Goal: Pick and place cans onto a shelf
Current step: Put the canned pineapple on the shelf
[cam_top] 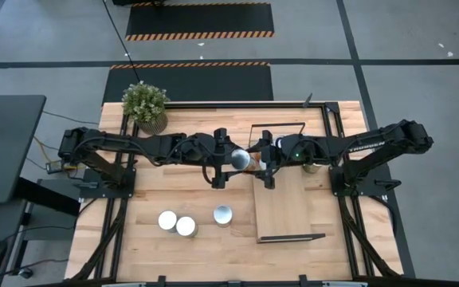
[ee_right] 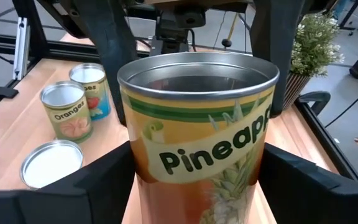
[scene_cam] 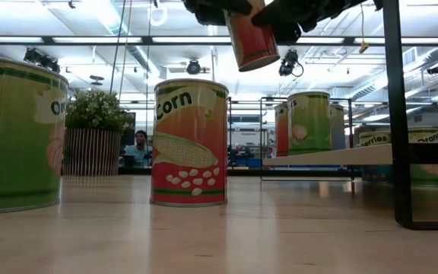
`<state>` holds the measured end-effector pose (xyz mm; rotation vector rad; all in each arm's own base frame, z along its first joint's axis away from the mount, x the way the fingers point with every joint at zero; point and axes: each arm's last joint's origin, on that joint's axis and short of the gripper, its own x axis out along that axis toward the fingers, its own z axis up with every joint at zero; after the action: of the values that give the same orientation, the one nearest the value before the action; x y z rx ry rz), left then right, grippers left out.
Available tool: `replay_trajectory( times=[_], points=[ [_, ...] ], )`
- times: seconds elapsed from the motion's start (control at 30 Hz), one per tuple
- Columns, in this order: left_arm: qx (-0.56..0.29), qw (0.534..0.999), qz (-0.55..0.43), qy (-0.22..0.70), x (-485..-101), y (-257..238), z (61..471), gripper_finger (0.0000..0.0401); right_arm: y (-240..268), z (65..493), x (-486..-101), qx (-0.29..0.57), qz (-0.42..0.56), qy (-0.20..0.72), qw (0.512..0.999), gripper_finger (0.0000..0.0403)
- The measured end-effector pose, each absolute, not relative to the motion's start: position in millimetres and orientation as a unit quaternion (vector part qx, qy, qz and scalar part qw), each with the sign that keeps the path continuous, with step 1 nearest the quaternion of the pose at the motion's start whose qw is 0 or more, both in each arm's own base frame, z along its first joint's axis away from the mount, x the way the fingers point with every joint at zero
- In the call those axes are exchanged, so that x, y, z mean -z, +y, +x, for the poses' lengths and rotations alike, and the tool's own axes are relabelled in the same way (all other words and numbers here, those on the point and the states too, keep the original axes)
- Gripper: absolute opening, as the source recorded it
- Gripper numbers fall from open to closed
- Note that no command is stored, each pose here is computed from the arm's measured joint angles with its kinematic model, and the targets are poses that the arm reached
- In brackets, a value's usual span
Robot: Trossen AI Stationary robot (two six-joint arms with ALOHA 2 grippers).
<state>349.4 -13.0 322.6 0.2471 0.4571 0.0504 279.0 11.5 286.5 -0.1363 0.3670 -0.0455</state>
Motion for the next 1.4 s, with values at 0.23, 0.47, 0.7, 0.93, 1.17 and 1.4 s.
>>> replay_trajectory(
  times=[0.23,0.47,0.7,0.93,1.17,1.4],
  points=[
    [-0.024,0.966,0.12,0.226,-322,-13,349,0.0395,12,279,-286,0.019,-0.066,0.187,0.98,0.0312],
    [-0.056,0.967,0.147,0.201,-344,-17,332,0.0394,11,269,-293,0.018,-0.071,0.187,0.98,0.0312],
    [-0.095,0.959,0.152,0.217,-355,-14,313,0.0394,10,245,-302,0.033,-0.067,0.216,0.974,0.0312],
    [-0.093,0.954,0.114,0.262,-343,-16,309,0.0393,13,213,-312,0.024,-0.046,0.234,0.971,0.0312],
    [-0.064,0.955,0.11,0.267,-313,-36,308,0.0393,22,175,-297,0.033,-0.018,0.202,0.979,0.0312],
    [-0.062,0.957,0.096,0.268,-288,-41,306,0.0393,28,142,-290,0.052,0.001,0.174,0.983,0.0312]
  ],
)
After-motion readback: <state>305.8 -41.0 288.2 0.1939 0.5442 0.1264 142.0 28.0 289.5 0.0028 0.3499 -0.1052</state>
